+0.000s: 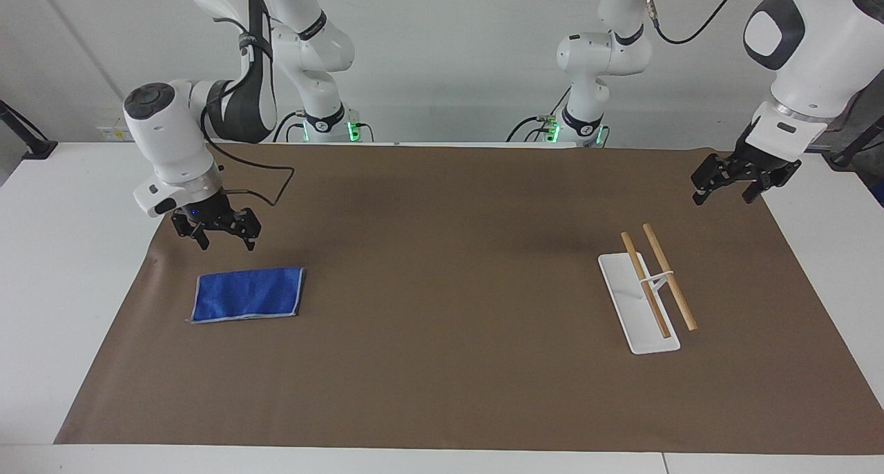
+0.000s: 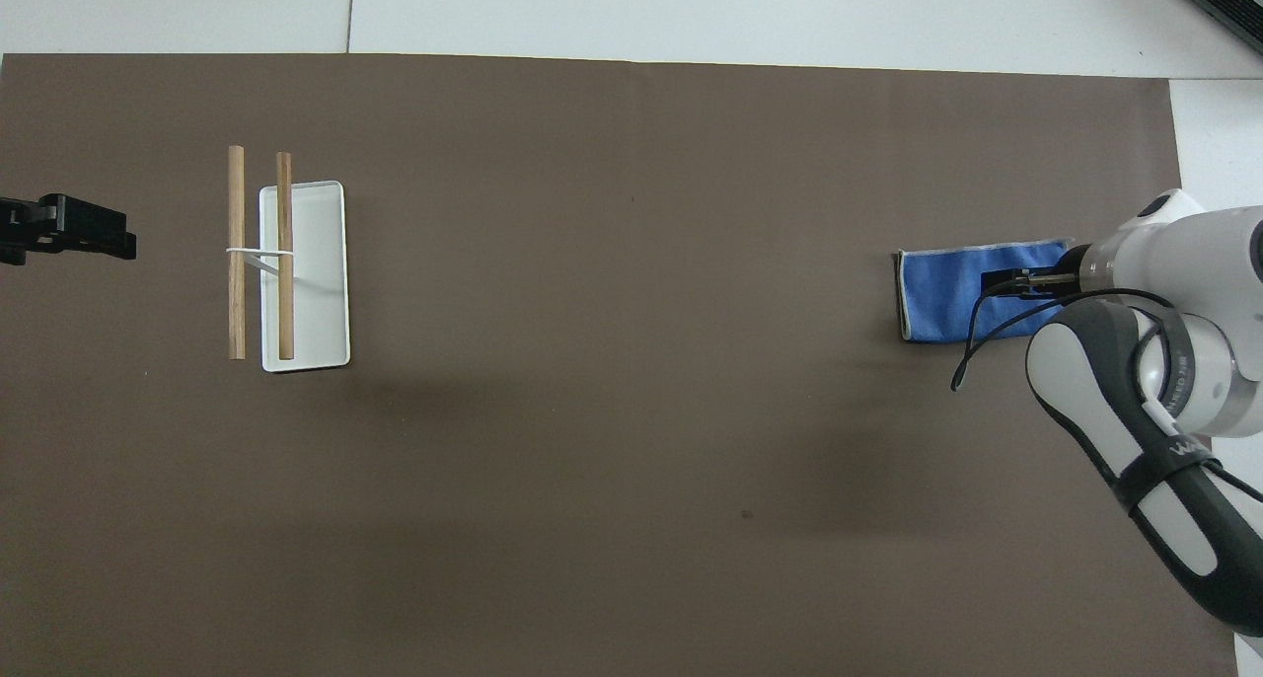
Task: Right arm passes towel to left arm to hang
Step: 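Lower the right gripper onto the blue towel and grasp its edge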
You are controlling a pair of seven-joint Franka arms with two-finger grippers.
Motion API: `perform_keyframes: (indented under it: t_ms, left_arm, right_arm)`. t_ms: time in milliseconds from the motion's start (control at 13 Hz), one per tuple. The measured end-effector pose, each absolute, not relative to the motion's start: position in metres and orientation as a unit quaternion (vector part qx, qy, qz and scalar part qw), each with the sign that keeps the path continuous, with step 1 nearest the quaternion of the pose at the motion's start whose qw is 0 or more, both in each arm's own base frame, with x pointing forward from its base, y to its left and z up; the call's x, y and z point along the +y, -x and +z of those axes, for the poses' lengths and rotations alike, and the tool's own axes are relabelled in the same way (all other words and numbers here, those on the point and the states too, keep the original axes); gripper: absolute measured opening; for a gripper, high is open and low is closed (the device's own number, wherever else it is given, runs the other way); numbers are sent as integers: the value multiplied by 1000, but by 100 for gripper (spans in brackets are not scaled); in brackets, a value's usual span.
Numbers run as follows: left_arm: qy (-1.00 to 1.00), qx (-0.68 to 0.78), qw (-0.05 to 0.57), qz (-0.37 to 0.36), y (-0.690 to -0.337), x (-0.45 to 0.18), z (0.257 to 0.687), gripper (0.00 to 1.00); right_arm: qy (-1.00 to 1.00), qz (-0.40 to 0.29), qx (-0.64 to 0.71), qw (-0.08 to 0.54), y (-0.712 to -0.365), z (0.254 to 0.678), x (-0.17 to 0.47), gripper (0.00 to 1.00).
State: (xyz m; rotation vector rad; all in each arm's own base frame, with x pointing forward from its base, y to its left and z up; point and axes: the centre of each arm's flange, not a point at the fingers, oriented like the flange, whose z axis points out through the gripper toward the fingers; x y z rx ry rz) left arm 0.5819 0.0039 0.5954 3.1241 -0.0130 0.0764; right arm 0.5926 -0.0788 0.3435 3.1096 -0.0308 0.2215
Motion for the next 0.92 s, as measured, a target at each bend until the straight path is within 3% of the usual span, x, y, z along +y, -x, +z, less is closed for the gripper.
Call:
perform_keyframes:
  t_ms: [385, 692, 923]
  left_arm:
    - [-1000, -4, 8, 24, -582, 4, 595, 100]
    - [-1000, -4, 8, 24, -582, 4, 595, 100]
    - [-1000, -4, 8, 24, -582, 4, 595, 100]
  right_arm:
    - [-998, 68, -3, -1, -600, 287, -88, 100]
    - [-998, 66, 15, -9, -601, 280, -92, 100]
    - [-997, 70, 15, -9, -602, 284, -93, 63]
